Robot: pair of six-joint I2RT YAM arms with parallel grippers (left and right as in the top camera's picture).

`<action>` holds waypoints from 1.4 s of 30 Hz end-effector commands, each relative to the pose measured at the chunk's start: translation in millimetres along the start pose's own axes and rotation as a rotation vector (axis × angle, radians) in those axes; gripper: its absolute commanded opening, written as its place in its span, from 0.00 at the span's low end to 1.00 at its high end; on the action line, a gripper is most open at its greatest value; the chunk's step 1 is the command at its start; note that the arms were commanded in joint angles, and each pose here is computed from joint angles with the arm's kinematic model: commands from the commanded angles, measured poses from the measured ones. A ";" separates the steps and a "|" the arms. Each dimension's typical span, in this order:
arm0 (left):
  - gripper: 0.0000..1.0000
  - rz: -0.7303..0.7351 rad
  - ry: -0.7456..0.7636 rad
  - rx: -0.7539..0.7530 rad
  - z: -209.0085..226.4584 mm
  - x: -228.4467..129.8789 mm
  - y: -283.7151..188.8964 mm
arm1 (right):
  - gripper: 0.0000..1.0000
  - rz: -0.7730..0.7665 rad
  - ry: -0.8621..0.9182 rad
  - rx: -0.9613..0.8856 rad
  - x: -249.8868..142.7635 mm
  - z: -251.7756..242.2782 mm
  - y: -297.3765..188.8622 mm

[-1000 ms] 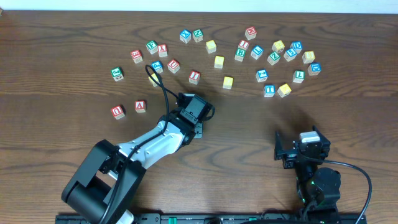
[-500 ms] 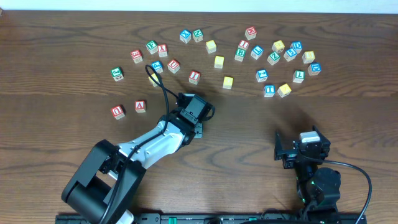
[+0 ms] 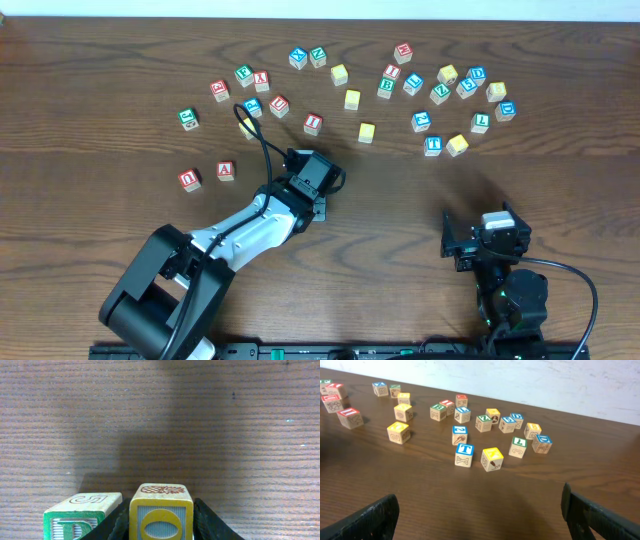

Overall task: Spell out ROBOT
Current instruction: 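Align the yellow O block next to the R block and open the left gripper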

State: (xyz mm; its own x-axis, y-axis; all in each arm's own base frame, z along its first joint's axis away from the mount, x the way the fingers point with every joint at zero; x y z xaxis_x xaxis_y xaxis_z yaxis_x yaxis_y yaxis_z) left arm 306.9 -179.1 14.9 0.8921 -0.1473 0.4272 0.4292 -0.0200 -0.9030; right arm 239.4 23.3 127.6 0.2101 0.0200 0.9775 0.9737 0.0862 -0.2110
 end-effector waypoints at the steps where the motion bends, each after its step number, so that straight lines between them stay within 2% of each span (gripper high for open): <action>1: 0.37 0.008 0.003 0.024 5.4 -3.8 4.4 | 0.99 0.003 -0.010 -0.002 -1.0 -0.6 0.0; 15: 0.37 -0.024 0.024 0.041 7.1 8.5 1.5 | 0.99 0.003 -0.009 -0.002 -1.1 -0.6 0.0; 28: 0.37 -0.024 0.003 0.064 27.1 15.8 5.2 | 0.99 0.003 -0.010 -0.002 -1.1 -0.6 0.0; 42: 0.37 -0.006 0.008 0.022 20.2 12.9 5.6 | 0.99 0.003 -0.009 -0.002 -1.1 -0.6 0.0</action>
State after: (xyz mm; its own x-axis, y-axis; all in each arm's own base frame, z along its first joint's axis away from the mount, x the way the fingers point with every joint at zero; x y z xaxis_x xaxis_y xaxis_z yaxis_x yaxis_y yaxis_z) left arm 320.6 -157.0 16.2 0.8884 -0.1441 0.4358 0.4429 0.0198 -0.8964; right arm 239.4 23.3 127.6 0.2101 0.0200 0.9775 0.9737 0.0862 -0.2110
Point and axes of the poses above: each gripper's point midway between its finger pads, its own y axis out along the fingers, its own z axis along the line the jaws close on, x = y × z, the point moved 1 cm from there along -y, back along the fingers, and after that the axes turned 7 degrees about y, right-handed, at the moved point
